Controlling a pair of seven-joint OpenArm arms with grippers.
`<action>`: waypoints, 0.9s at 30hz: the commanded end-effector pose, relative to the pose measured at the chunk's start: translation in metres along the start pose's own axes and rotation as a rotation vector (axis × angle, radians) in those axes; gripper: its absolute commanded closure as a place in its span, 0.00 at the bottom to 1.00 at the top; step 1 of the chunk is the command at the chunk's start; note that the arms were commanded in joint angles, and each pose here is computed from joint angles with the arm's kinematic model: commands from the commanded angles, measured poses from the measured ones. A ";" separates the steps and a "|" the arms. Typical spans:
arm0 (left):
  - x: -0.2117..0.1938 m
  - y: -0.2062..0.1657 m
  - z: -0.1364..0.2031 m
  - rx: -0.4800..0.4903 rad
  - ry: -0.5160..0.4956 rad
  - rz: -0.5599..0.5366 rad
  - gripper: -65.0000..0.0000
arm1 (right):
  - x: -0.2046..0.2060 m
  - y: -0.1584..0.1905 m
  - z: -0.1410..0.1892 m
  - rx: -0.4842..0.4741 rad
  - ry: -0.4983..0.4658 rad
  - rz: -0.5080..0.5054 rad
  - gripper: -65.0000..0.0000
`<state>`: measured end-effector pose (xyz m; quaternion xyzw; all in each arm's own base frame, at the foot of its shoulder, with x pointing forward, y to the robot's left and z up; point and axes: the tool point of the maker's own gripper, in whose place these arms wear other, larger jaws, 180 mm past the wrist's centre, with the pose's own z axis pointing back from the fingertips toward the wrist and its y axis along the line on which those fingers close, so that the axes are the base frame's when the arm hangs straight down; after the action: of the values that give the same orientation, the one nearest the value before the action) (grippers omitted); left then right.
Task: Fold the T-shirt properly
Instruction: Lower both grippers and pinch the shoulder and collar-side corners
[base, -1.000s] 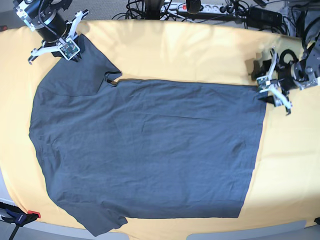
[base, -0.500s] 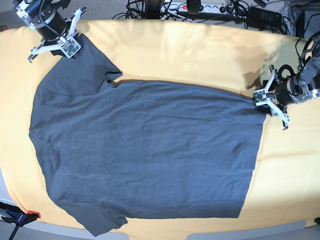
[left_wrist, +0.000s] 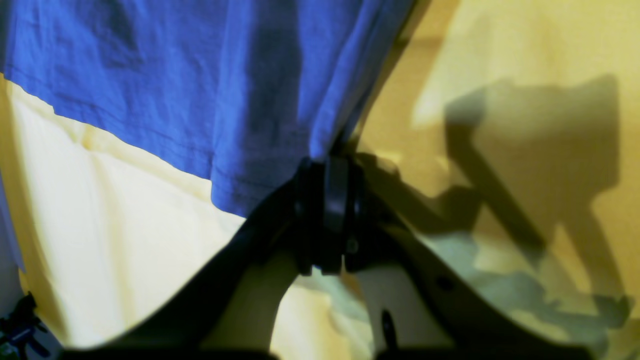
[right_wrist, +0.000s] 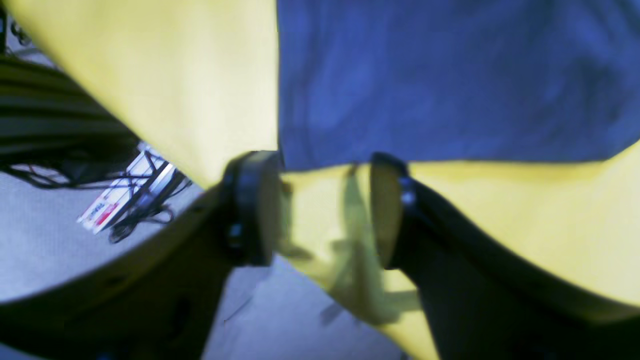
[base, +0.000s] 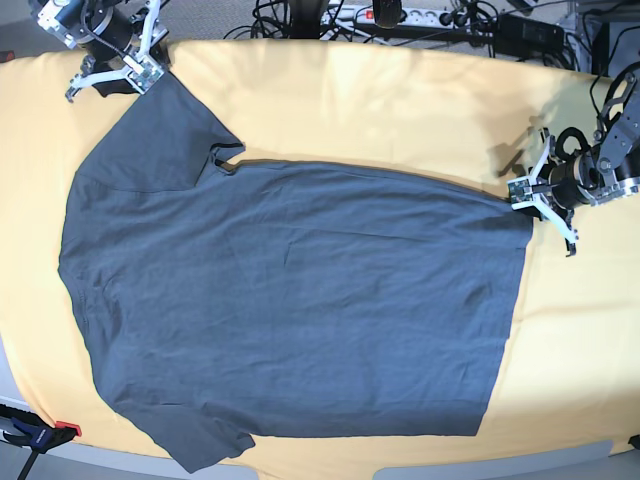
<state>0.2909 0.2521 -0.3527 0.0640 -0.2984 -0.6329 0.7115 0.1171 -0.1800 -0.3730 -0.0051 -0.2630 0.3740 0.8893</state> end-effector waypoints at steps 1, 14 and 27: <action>-0.001 0.011 0.006 0.021 0.004 -0.010 1.00 | 0.000 -0.007 -0.001 -0.015 -0.004 0.008 0.44; -0.001 0.011 0.006 0.021 0.004 -0.011 1.00 | 0.016 -0.038 -0.012 -0.108 -0.065 -0.002 0.54; 0.000 0.010 0.007 0.017 0.001 -0.017 1.00 | 0.033 -0.052 -0.005 -0.150 -0.081 0.048 1.00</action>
<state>0.2909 0.2507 -0.3526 0.0632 -0.2993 -0.6336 0.7106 0.1682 -0.1947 -0.3597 -0.0600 -0.3119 0.3688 0.8735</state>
